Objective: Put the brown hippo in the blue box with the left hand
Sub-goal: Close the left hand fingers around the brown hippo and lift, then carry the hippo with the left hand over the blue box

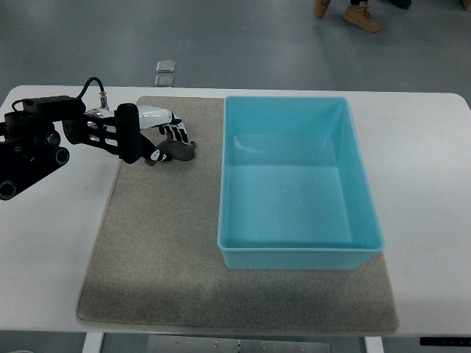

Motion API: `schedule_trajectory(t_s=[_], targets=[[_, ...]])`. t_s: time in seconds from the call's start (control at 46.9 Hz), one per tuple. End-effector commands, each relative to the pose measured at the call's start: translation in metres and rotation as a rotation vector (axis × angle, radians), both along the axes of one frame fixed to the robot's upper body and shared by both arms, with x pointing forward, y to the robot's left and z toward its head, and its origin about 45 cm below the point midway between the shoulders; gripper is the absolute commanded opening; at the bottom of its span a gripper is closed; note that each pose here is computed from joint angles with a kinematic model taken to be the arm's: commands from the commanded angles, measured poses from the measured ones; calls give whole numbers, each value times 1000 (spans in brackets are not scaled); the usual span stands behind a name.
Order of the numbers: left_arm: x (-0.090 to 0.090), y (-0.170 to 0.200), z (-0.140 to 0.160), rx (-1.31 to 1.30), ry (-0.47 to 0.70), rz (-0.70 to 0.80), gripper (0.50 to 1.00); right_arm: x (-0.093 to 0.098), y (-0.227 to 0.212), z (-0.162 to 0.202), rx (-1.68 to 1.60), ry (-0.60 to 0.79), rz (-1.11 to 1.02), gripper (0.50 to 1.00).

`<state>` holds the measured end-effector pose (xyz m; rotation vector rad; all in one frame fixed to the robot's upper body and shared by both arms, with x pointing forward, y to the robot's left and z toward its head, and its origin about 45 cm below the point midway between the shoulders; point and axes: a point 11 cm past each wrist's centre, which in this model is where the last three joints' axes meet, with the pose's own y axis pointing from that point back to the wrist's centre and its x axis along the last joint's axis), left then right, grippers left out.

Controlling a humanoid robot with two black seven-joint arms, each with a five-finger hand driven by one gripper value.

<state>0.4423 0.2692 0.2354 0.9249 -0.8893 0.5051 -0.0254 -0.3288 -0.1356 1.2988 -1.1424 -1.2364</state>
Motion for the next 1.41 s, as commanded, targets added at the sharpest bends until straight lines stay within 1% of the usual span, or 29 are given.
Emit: schedule_trajectory(t_s=[0.0,0.085,0.235,0.469,0.661,0.747,0.811,0.917,1.003,1.109,1.259,1.387], targets=[[0,-1,0,4,-1,-4,540,0,0,0,0,0,0,936],[0,-1,1,6,-3,-5,533,0,0,0,0,0,-1,936],[2,-2,6,5,-15,-7,500,0,0,0,0,0,0,936],[4,-2,9,4,-22,-7,500,0,0,0,0,0,-1,936],[6,1,17,-5,-35,0,500,0,0,0,0,0,-1,936],[11,5,36,-3,-69,-1,500,0,0,0,0,0,-1,936],[14,12,57,2,-107,-1,500,0,0,0,0,0,-1,936],[16,8,95,-19,-171,-34,500,0,0,0,0,0,0,936],[16,-2,119,-50,-204,-64,500,0,0,0,0,0,-1,936],[8,-25,133,-74,-223,-132,500,0,0,0,0,0,-1,936],[-5,-62,143,-101,-238,-238,500,0,0,0,0,0,-1,936],[-13,-106,133,-144,-213,-320,500,0,0,0,0,0,0,936]])
